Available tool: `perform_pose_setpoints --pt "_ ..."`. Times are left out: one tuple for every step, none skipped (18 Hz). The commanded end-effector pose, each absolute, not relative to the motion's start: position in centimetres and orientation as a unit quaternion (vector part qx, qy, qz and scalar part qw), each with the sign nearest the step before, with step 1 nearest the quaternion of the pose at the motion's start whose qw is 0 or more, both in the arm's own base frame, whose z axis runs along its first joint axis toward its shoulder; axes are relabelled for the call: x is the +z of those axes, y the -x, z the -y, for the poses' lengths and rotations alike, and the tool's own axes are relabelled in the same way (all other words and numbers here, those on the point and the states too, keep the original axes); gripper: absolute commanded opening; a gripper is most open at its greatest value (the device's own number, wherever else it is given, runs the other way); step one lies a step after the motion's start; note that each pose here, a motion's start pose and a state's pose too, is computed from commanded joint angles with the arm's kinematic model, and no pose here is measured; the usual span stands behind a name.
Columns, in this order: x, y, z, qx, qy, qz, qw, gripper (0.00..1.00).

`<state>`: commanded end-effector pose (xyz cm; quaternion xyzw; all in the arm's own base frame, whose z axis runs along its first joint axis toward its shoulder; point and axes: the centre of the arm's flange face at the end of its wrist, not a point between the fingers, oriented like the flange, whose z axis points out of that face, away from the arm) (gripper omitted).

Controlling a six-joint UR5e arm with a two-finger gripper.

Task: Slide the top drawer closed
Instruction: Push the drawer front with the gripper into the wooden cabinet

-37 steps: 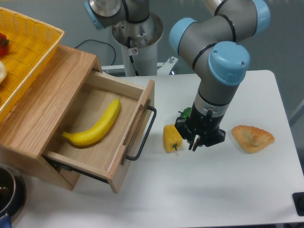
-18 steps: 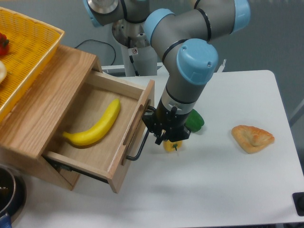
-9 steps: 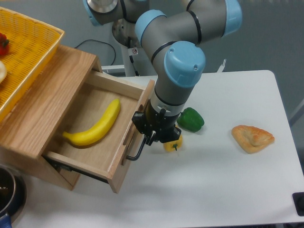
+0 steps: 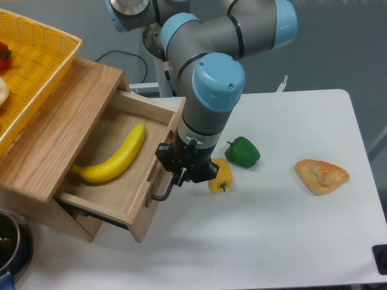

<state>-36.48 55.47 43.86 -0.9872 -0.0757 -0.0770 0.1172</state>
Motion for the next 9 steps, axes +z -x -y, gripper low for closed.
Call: perform_pose_setpoints --pt "43.9 36.3 -55.6 -0.076 0.987 0.077 0.119 0.15" --pt "43.9 36.0 -55.9 -0.076 0.987 0.076 0.119 0.15" --pt "44.0 35.9 -56.0 -0.075 0.987 0.074 0.120 0.15" --pt "44.0 35.8 -56.0 -0.075 0.987 0.073 0.120 0.15" --pt "43.9 35.7 -56.1 -0.075 0.987 0.073 0.120 0.15" --pt "43.9 35.7 -56.1 -0.075 0.987 0.073 0.119 0.15" --pt "43.9 35.3 -56.3 -0.075 0.988 0.069 0.118 0.15" --pt "43.9 34.9 -56.5 -0.075 0.988 0.067 0.118 0.15" --pt "43.9 34.9 -56.6 -0.075 0.988 0.069 0.118 0.15"
